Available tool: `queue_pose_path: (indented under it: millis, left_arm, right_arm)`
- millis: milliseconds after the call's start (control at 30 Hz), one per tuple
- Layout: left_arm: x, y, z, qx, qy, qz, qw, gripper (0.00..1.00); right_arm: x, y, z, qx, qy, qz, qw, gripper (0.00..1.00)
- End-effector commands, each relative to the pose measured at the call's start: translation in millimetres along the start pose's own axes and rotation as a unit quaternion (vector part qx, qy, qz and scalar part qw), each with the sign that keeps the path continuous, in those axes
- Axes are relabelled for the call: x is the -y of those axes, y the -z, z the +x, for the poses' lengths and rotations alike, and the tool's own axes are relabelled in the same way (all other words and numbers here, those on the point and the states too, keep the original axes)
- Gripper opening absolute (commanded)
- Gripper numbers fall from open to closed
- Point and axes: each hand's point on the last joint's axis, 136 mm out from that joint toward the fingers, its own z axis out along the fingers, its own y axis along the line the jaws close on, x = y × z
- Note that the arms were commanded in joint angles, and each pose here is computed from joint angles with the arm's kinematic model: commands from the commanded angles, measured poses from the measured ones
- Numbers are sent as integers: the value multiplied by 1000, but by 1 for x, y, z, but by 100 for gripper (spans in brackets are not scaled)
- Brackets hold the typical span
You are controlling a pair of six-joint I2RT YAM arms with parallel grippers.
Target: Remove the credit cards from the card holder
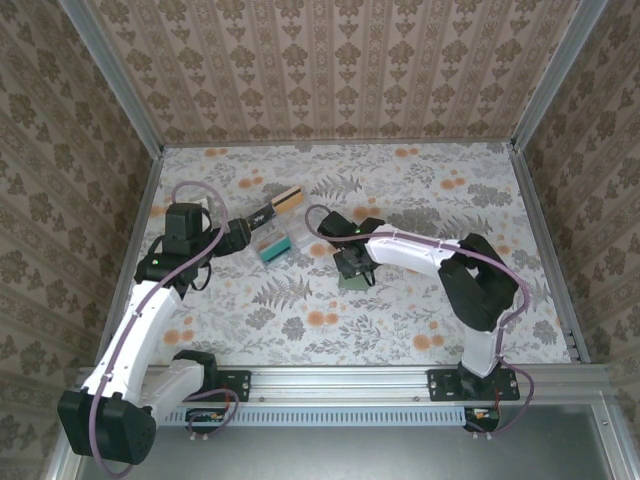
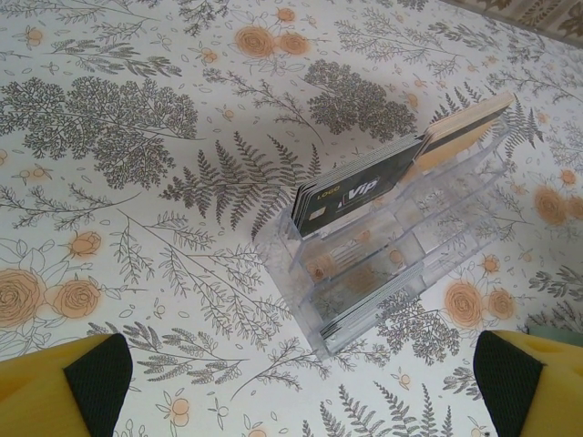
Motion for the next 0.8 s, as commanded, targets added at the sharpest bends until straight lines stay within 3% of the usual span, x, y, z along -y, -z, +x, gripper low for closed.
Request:
queue_pose_path:
  millis: [0,433,767]
  left_arm:
    - [-1,3,0,9,3,-4,1000,100]
    - [-2,12,3,15,5,-4,1000,100]
    - [5,9,5,8,9,6,1000,100]
  right_arm:
    - [2,-3,-4,-8,18,17,1000,39]
    - [10,-3,7,-22,23,32,999,40]
    - [12,-7,17,-24,17,28,999,15]
